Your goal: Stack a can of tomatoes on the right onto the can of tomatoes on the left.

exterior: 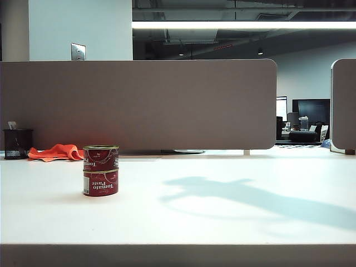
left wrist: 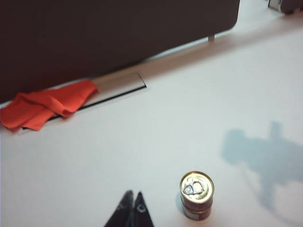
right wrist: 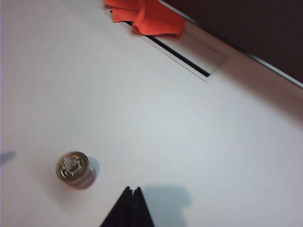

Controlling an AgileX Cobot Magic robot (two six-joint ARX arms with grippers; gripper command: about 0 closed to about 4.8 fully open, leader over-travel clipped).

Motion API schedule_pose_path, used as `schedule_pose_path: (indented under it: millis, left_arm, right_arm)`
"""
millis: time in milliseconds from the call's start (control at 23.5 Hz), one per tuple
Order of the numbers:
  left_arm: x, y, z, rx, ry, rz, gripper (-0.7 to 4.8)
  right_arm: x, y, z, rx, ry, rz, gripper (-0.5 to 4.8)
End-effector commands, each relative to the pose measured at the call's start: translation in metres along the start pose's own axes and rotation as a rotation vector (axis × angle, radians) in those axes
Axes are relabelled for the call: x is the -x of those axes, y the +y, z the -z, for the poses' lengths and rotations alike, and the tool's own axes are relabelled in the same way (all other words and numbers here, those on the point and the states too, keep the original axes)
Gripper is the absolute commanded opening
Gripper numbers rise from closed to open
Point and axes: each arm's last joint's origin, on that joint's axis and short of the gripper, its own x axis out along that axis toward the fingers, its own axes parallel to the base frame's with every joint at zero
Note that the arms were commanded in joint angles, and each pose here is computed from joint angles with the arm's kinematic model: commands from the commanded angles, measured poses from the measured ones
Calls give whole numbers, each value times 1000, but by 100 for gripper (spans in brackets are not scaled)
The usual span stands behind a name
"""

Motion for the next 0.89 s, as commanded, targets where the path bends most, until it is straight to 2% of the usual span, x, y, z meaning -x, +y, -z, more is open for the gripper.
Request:
schedule_pose_path:
  millis: [43,255,383,510,595,765,893]
  left_arm:
    - [11,-1,7,-5,-34,-9,-5]
    - [30,-5,29,-3,-75,-16,-5]
    - [40,-8,48,41,-111,-19,-5]
    - [45,-10,63,46,-158,-30,-5]
    - [43,-12,76,46,-183,-33,-5]
    - [28,-14,98,50,-95,-71,-5]
    - [12,-15,111,74,-109,-116,-5]
  right_arm:
    - [35,-5,15,7,-34,63,-9]
    - [87,-6,54,-5,-100,150,-9]
    - [113,-5,81,-14,-149,205,-9]
    - [130,-4,111,-31,-204,256,-9]
    - [137,-2,145,-56,-258,329,-9]
    - [128,-1,209,-141,-343,509,-9]
    - [116,5,250,-160,-323,473,-6]
